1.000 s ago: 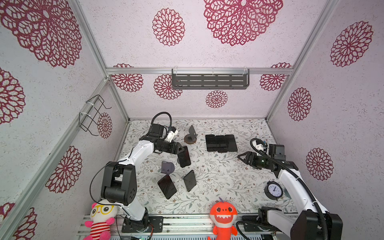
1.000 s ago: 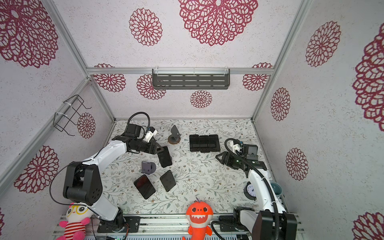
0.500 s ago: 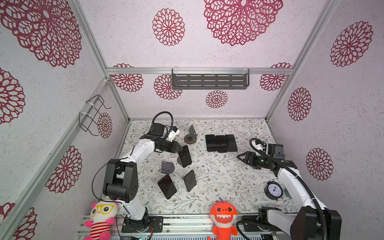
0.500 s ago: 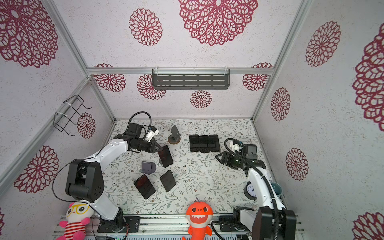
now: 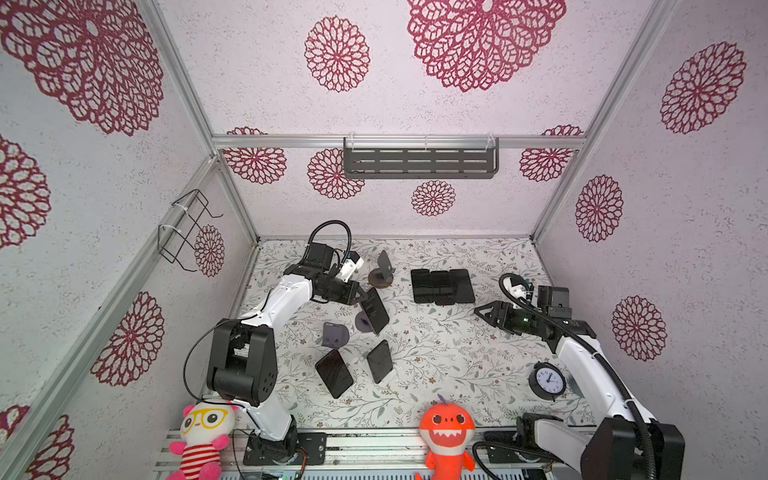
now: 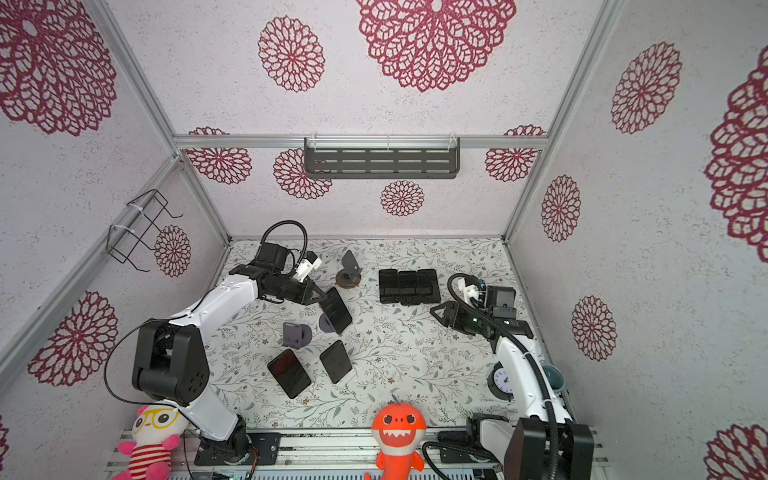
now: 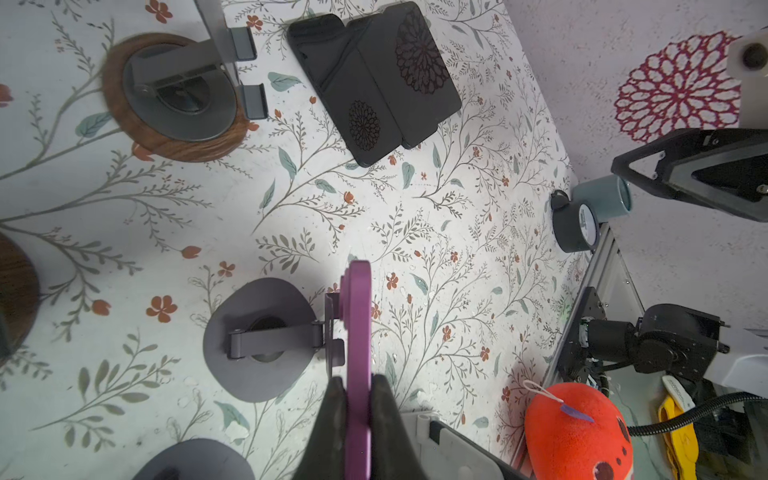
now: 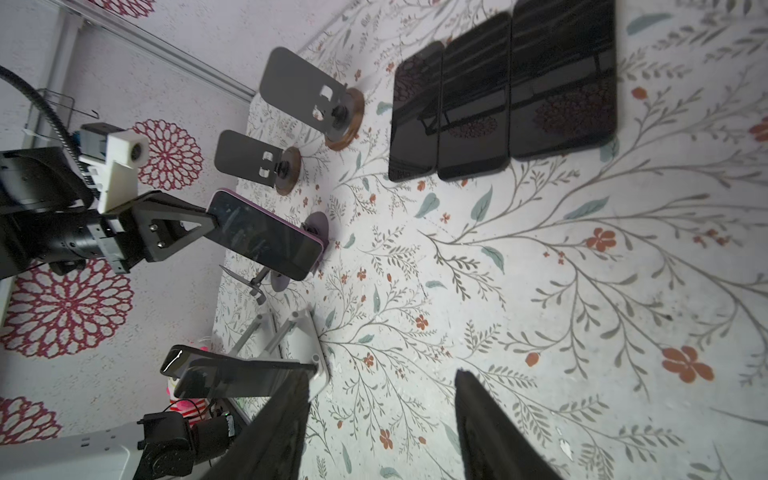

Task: Remove the phone from the phone stand
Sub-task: 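Bring the pink-edged phone toward the right gripper while the right gripper reaches for it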

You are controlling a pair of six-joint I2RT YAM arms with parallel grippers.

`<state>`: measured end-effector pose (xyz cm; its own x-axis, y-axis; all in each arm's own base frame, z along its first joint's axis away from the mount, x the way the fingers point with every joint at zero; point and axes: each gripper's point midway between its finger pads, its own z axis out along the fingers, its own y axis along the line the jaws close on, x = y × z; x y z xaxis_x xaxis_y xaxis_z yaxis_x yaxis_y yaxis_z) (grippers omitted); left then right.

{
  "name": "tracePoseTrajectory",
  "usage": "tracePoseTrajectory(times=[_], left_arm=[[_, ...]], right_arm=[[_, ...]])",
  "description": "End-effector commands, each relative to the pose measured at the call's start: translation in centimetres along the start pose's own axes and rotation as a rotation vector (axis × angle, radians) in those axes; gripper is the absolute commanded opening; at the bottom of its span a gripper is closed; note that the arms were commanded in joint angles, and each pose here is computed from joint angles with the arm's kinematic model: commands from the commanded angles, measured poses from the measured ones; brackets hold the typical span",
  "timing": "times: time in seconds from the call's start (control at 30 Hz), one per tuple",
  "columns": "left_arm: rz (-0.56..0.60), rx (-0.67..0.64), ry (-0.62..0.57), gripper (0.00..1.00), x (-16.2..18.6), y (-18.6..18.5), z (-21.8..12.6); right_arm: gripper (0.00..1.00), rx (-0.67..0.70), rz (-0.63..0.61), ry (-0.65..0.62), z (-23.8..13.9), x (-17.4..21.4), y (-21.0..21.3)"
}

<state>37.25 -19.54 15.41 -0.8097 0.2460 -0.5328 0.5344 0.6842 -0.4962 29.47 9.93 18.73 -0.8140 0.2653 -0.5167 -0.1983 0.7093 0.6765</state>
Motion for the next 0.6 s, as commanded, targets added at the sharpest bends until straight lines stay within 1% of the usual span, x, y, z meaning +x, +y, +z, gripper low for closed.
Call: tracePoseTrajectory(times=[0.0,0.13,0.23,0.33,0.4,0.43,0.57], left_arm=[[0.053,0.042,-0.113,0.01,-3.7,-3.1,-3.1],[0.009,0.059,-0.178,0.0,-5.9,-4.9,-5.2],[0.004,0.01,-0.231,0.0,-7.1,-5.4,-7.3],[-0.018,-0.006,-0.284,0.0,-7.9,-6.3,-9.1],[-0.081,0.003,-0.284,0.0,-8.1,-6.5,-9.7],[-0.126,0.017,-0.274,0.0,-8.1,-6.6,-9.5],[-0.235,0.124,-0.161,0.0,-6.8,-7.1,-7.6]], right_arm=[[0.57,-0.077,-0.173,-0.112,-2.1,-3.7,4.1],[0.55,-0.047,-0.237,-0.098,-1.9,-4.4,5.6],[0.53,0.012,-0.315,-0.086,-1.3,-4.7,7.0],[0.52,0.074,-0.405,-0.092,-1.3,-5.3,8.6],[0.52,0.084,-0.44,-0.099,-1.6,-5.7,9.6],[0.52,0.068,-0.46,-0.095,-1.7,-5.7,10.4],[0.62,-0.021,-0.592,0.013,0.1,-3.5,13.9]])
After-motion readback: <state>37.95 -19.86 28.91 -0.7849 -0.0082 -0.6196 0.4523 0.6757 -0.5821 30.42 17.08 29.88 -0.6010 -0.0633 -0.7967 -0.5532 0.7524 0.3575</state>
